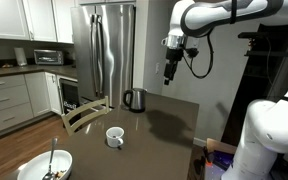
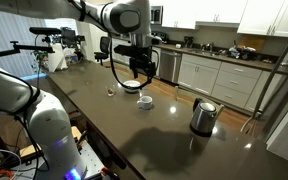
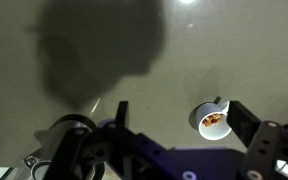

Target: Pour the cereal in the glass into the bowl then pour the cereal in the mug into the bowl.

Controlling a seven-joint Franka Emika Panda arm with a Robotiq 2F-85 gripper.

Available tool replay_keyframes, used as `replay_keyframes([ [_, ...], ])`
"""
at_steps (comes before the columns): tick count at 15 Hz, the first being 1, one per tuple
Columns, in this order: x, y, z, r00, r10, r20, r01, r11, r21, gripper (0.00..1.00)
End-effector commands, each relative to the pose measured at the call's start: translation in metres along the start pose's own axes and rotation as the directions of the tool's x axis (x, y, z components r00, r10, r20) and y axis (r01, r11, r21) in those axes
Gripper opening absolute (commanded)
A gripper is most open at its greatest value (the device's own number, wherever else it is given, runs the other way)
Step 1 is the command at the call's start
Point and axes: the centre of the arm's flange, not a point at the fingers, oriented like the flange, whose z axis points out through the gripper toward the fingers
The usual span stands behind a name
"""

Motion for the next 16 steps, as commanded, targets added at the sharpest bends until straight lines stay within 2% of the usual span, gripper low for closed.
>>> replay_keyframes([
  [1,0.000,0.000,0.000,1.000,0.000,0.000,0.000,1.000,0.000,1.00],
  [10,0.000,0.000,0.000,1.000,0.000,0.000,0.000,1.000,0.000,1.00],
  [13,-0.011,-0.013,0.018,1.000,0.012,0.008,-0.012,1.000,-0.001,1.00],
  [16,-0.027,-0.041,0.049,0.998,0.043,0.049,-0.044,0.999,0.031,1.00],
])
